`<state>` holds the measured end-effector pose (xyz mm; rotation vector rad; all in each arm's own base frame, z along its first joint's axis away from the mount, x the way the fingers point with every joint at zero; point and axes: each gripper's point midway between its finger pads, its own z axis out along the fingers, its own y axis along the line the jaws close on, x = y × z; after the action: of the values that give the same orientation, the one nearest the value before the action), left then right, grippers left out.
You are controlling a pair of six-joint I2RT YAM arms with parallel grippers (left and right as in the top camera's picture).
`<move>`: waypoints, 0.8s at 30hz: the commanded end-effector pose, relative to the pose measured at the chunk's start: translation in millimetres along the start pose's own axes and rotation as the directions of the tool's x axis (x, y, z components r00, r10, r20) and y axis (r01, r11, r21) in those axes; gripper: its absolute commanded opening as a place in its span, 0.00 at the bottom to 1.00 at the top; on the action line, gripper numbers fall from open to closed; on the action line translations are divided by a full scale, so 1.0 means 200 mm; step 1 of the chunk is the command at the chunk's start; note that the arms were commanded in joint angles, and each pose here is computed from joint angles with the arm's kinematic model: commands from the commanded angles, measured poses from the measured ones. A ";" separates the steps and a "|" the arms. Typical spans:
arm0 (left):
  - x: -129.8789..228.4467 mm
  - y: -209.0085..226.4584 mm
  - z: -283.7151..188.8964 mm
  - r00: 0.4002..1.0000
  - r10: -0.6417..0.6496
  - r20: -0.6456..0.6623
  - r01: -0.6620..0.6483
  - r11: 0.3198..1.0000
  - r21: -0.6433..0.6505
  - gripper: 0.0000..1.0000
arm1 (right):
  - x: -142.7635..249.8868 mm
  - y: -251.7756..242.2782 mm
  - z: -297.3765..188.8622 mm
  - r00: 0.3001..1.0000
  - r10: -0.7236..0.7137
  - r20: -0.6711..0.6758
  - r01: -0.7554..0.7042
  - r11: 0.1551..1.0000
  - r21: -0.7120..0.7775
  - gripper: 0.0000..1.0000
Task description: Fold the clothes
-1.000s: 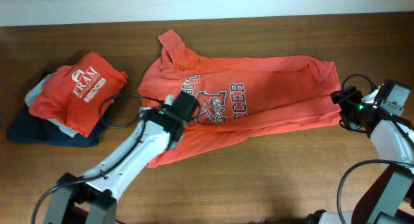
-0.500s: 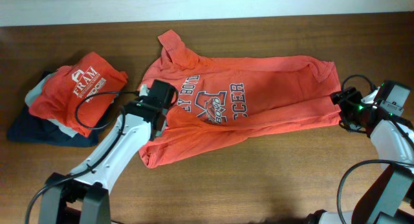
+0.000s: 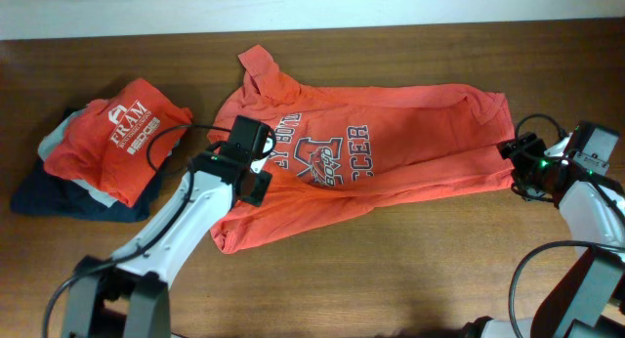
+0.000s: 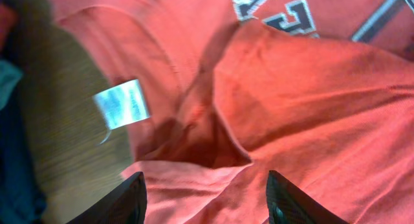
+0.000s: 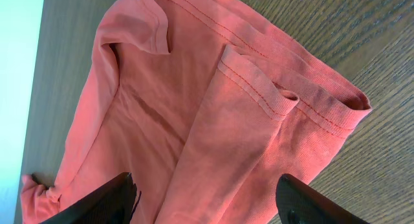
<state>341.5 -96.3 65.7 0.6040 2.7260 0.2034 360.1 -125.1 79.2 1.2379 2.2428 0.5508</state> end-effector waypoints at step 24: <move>-0.08 0.22 0.13 0.998 0.013 -0.053 -0.025 0.972 -0.233 0.01 | -0.01 0.01 0.00 1.000 -0.012 0.004 0.012 1.000 0.005 0.74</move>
<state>368.3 -80.3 44.7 0.6783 2.7192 0.4336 358.7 -124.4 78.2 1.2431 2.2487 0.5518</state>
